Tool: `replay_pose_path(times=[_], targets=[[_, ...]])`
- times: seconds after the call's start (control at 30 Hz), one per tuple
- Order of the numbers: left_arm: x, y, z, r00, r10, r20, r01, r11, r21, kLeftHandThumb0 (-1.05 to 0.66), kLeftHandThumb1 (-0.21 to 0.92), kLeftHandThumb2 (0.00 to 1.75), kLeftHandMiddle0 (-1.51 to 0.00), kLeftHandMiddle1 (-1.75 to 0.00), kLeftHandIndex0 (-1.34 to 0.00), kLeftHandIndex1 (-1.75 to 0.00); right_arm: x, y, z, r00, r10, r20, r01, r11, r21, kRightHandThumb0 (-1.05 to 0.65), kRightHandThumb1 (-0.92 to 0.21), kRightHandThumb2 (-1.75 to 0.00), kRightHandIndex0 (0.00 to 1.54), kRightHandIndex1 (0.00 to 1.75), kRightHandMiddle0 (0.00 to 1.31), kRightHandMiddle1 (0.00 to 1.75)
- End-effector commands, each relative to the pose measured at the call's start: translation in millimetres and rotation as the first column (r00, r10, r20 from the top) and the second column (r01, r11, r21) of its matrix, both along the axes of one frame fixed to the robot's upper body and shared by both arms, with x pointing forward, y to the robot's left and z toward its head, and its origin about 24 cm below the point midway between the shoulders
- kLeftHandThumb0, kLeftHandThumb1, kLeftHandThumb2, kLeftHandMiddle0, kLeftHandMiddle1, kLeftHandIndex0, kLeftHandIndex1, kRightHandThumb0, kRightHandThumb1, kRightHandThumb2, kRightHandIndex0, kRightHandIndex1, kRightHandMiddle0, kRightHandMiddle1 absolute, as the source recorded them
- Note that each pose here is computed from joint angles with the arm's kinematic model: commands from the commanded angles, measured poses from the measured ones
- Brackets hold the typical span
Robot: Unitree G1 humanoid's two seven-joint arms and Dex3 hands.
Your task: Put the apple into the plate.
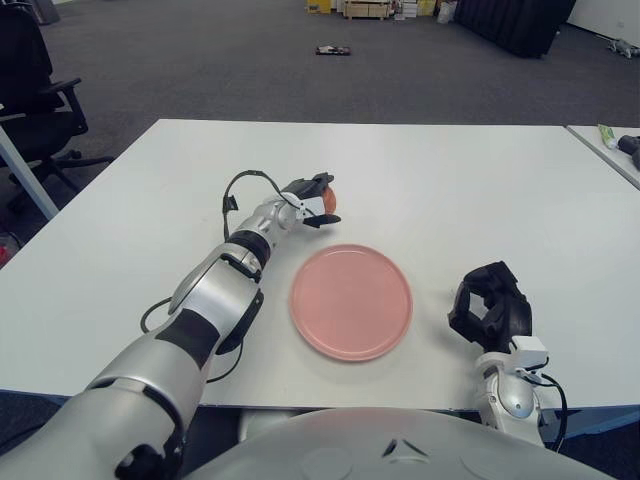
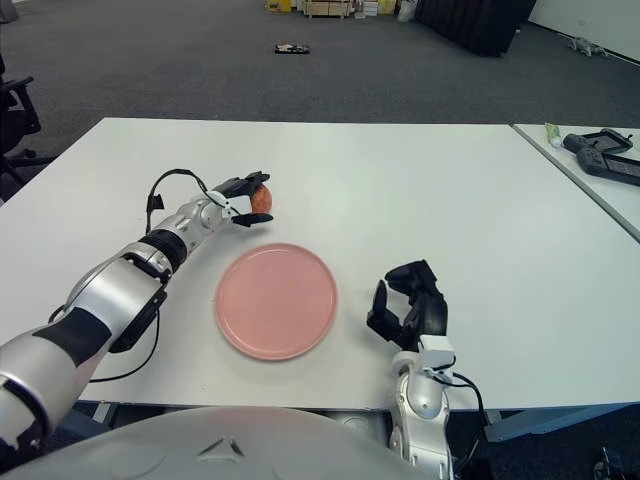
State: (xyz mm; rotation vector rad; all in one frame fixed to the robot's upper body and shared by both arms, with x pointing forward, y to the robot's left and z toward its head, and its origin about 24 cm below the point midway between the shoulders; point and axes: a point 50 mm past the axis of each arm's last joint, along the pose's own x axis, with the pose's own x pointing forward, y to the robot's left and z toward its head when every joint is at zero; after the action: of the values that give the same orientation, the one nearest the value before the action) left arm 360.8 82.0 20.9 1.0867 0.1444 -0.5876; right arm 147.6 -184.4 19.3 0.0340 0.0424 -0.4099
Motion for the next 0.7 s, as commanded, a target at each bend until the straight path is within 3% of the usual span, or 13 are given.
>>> replay_pose_path(times=[0.0, 0.33, 0.67], targets=[[-10.2, 12.6, -19.8, 0.997, 0.027, -0.077, -0.023, 0.998, 0.056, -0.88, 0.90, 0.37, 0.00, -0.34, 0.00, -0.58, 0.8, -1.7, 4.6, 0.999, -0.003, 0.038, 0.003, 1.000, 0.007, -0.44, -0.46, -1.15, 1.13, 1.75, 0.50, 1.75], [-11.3, 17.0, -22.6, 0.995, 0.040, -0.095, -0.034, 0.997, 0.066, -0.87, 0.90, 0.38, 0.00, -0.39, 0.00, -0.69, 0.9, -2.7, 4.8, 0.999, -0.004, 0.047, 0.004, 1.000, 0.012, -0.44, -0.46, -1.15, 1.13, 1.75, 0.50, 1.75], [-12.9, 18.5, -24.7, 0.997, 0.051, -0.065, -0.047, 0.997, 0.068, -0.83, 0.80, 0.49, 0.00, -0.53, 0.00, -0.85, 0.8, -3.6, 5.1, 0.998, -0.008, 0.058, 0.007, 1.000, 0.010, -0.44, -0.46, -1.15, 1.13, 1.75, 0.50, 1.75]])
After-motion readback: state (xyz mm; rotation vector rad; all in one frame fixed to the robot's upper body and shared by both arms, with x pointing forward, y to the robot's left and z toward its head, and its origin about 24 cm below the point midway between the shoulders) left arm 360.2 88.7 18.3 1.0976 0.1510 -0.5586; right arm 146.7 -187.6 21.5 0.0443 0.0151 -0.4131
